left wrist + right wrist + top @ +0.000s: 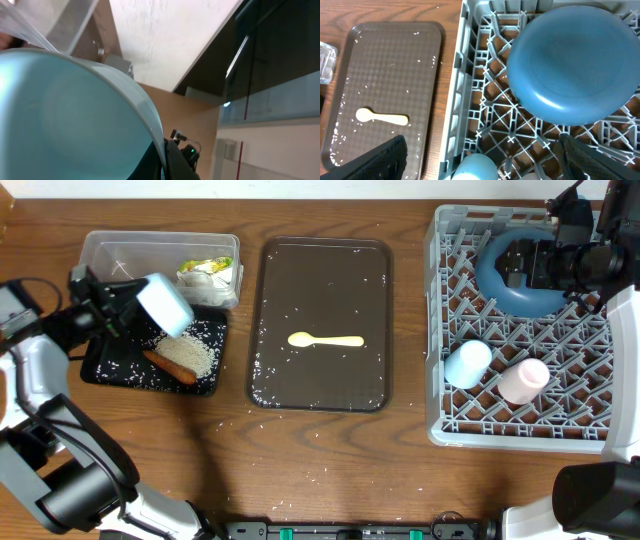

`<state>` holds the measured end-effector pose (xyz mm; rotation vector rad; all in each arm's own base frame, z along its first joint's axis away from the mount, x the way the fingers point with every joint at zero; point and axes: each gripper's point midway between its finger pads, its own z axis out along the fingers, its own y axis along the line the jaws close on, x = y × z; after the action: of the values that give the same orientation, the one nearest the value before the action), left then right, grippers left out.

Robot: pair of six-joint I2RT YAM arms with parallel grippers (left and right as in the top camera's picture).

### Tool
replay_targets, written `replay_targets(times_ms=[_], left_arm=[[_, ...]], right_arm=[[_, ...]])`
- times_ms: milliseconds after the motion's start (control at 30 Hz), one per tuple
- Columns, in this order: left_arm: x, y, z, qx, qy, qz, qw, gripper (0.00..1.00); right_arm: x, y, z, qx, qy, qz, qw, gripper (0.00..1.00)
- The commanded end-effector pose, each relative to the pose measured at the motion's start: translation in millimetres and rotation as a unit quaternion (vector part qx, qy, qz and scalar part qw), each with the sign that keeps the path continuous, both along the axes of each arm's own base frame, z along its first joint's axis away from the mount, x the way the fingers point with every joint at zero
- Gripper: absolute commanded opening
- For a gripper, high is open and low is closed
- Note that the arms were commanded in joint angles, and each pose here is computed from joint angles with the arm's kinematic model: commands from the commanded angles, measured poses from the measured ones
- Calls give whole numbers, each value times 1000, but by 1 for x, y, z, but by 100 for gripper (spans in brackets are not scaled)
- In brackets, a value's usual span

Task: Sort waste into correct bins and load items into the dishwasher rack
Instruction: 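Carry empty rice bowl back and set it on brown tray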

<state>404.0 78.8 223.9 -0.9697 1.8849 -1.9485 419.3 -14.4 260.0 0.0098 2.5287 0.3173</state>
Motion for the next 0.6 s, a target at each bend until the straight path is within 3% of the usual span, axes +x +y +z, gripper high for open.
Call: replay_targets(times_ms=[0, 167, 367, 467, 567], left_arm=[[1, -32, 8, 18, -43, -45, 998, 6], [7, -101, 3, 51, -68, -123, 989, 6], [7, -195, -27, 130, -46, -196, 971, 6], [-4, -235, -53, 195, -21, -225, 954, 6], [-22, -259, -97, 309, 45, -236, 920, 6]], right_arm=[[0, 1, -2, 6, 3, -4, 1000, 96], [0, 8, -1, 8, 1, 6, 1000, 99], [1, 21, -1, 7, 0, 21, 1000, 99], [1, 28, -1, 7, 0, 29, 1000, 99], [0, 33, -1, 7, 0, 35, 999, 98]])
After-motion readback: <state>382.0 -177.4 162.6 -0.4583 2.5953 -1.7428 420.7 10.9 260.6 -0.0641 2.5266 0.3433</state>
